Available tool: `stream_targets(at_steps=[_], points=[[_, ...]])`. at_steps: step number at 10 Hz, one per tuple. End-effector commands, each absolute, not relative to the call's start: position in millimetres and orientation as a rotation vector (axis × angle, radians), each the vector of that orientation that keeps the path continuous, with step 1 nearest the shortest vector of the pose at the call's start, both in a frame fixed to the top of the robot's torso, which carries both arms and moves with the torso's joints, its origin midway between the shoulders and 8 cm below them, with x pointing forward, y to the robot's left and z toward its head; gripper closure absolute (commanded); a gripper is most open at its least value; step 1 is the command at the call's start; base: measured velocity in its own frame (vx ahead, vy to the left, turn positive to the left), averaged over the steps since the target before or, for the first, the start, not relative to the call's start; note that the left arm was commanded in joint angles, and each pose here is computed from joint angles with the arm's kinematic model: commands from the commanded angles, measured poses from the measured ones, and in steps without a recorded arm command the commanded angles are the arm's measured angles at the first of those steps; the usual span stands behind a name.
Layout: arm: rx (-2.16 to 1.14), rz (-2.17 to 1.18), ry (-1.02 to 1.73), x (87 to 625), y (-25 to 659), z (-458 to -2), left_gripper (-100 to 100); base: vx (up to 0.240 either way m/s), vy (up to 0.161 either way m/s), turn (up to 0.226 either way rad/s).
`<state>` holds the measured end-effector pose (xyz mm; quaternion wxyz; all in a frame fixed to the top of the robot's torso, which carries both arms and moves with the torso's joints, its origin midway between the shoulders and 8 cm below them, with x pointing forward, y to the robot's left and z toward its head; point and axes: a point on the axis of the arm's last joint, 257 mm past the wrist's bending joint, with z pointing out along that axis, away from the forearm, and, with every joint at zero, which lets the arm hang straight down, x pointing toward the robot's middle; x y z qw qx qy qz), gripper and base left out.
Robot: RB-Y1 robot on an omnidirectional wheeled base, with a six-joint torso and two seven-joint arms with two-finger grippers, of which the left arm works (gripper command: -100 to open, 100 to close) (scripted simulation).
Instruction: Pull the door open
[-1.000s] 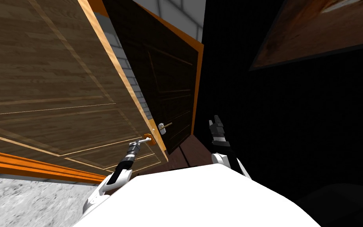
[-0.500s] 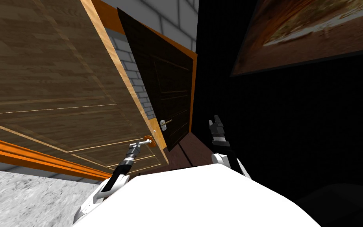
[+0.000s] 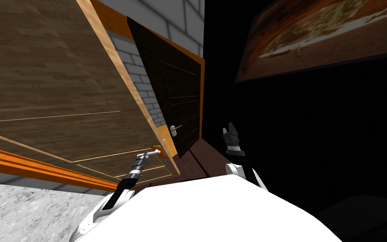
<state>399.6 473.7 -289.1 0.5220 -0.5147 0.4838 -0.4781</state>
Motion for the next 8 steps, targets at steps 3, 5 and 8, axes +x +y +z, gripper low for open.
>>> stream_targets(at_steps=[3, 5, 8], points=[[-1.214, -1.197, 1.200, 387.1, 460.5, -292.6, 100, -0.219, 0.064, -0.156], [-1.213, -1.184, 1.196, 385.4, 468.0, -290.5, 100, -0.174, 0.055, -0.062], [-1.202, -1.209, 1.221, 372.1, 466.2, -293.1, 100, -0.200, 0.065, -0.160]])
